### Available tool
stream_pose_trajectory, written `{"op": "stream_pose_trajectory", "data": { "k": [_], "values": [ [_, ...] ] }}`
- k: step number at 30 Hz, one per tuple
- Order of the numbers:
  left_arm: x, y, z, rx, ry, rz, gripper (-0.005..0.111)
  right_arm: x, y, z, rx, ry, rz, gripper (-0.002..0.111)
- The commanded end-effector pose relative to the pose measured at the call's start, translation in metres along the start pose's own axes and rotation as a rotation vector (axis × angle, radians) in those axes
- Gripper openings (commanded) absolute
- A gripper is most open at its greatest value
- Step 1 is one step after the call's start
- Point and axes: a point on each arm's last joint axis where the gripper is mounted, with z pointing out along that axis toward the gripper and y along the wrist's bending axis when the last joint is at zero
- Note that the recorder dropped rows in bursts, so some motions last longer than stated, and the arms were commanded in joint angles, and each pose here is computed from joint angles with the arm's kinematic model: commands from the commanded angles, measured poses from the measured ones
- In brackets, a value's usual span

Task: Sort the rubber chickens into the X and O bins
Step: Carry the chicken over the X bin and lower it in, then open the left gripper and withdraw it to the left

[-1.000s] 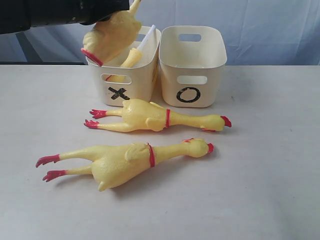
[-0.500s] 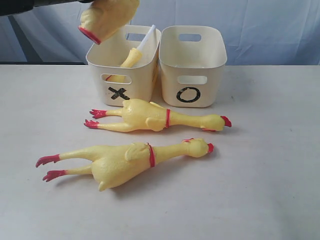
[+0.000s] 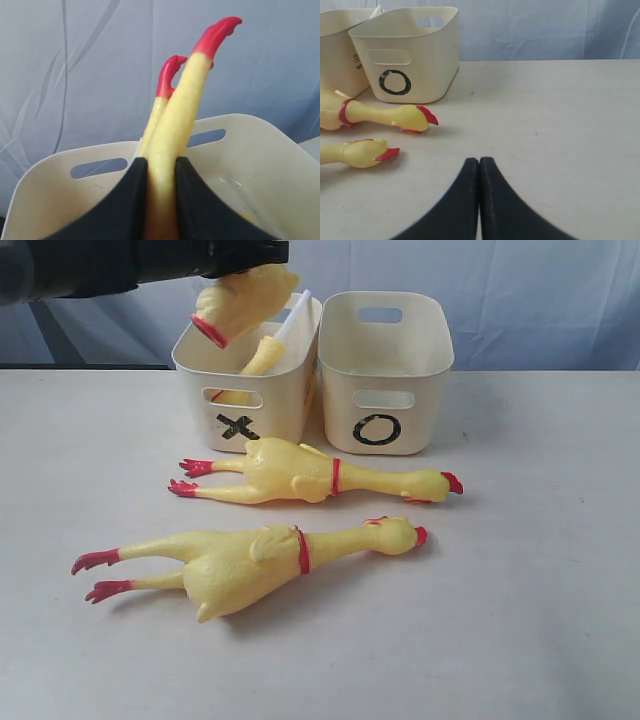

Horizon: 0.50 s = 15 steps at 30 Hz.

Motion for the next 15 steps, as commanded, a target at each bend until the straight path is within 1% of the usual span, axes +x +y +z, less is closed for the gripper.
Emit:
{"op": "stream_pose_trajectory", "data": {
  "k": [1, 5, 8, 10, 12, 15],
  "values": [
    [0.002, 0.014, 0.017, -0.022, -0.015, -0.012, 0.0, 0.0, 0.0, 0.0, -0.002, -0.008, -0.001, -0.001],
    [0.009, 0.026, 0.029, -0.039, -0.011, -0.022, 0.0, 0.0, 0.0, 0.0, -0.002, -0.008, -0.001, -0.001],
    [0.021, 0.039, 0.038, -0.057, 0.008, -0.03, 0.0, 0.0, 0.0, 0.0, -0.002, -0.008, -0.001, -0.001],
    [0.029, 0.044, 0.044, -0.053, 0.021, -0.034, 0.0, 0.0, 0.0, 0.0, -0.003, -0.012, 0.001, -0.001],
    [0.035, 0.044, 0.048, -0.024, 0.029, -0.038, 0.0, 0.0, 0.0, 0.0, -0.003, -0.012, 0.001, -0.001],
    [0.044, 0.044, 0.052, -0.011, 0.046, -0.042, 0.0, 0.0, 0.0, 0.0, -0.003, -0.008, 0.001, -0.001]
  ]
}}
